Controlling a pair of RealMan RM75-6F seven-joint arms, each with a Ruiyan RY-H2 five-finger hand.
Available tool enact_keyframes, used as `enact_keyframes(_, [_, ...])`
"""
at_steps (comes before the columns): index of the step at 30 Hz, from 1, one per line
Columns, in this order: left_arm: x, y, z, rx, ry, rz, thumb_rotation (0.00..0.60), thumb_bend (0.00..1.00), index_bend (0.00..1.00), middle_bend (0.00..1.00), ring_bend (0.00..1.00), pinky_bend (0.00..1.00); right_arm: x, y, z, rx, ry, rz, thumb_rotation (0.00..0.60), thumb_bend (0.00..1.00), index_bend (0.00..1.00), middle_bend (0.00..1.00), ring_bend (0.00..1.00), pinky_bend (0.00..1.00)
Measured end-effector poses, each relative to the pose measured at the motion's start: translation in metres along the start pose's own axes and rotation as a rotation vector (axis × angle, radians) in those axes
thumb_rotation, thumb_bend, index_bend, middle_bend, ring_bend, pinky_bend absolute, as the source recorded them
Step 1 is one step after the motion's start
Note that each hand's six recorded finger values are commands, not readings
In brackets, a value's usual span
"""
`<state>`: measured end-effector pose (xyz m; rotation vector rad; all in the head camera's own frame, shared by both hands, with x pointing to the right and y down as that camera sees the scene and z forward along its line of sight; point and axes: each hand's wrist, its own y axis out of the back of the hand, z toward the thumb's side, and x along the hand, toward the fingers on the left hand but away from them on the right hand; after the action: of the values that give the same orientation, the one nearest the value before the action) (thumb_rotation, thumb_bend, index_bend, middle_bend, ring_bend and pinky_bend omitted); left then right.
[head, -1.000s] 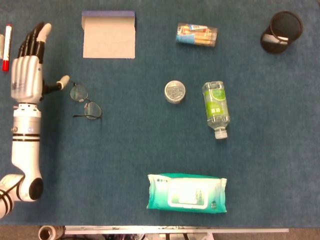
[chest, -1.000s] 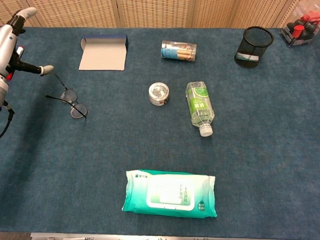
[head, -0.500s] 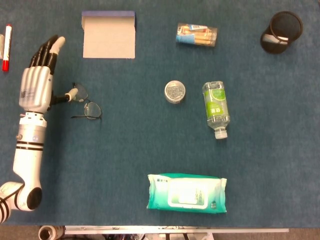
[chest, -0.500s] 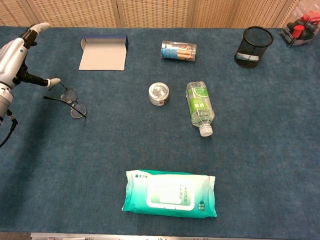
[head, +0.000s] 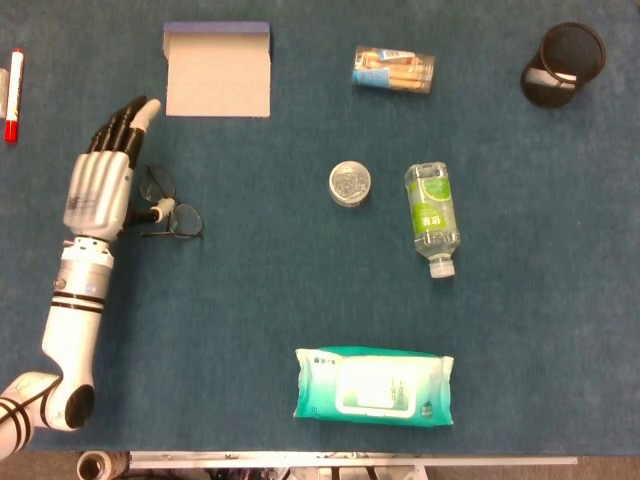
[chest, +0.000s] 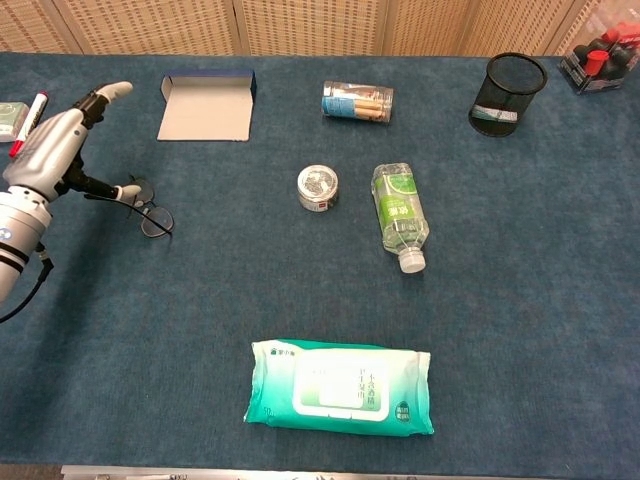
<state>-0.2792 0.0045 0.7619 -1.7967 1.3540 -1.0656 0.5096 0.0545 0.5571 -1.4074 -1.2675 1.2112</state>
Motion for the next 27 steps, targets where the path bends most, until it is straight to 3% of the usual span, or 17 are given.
enact_keyframes(27, [-0.004,-0.027,0.006,0.151,-0.064,-0.024,0.6,0.0,0.0,0.05,0.08,0.14,0.001,0.002,0.001,-0.004,0.003,-0.006,0.6,0.41,0.57,0.47,0.33,0.3])
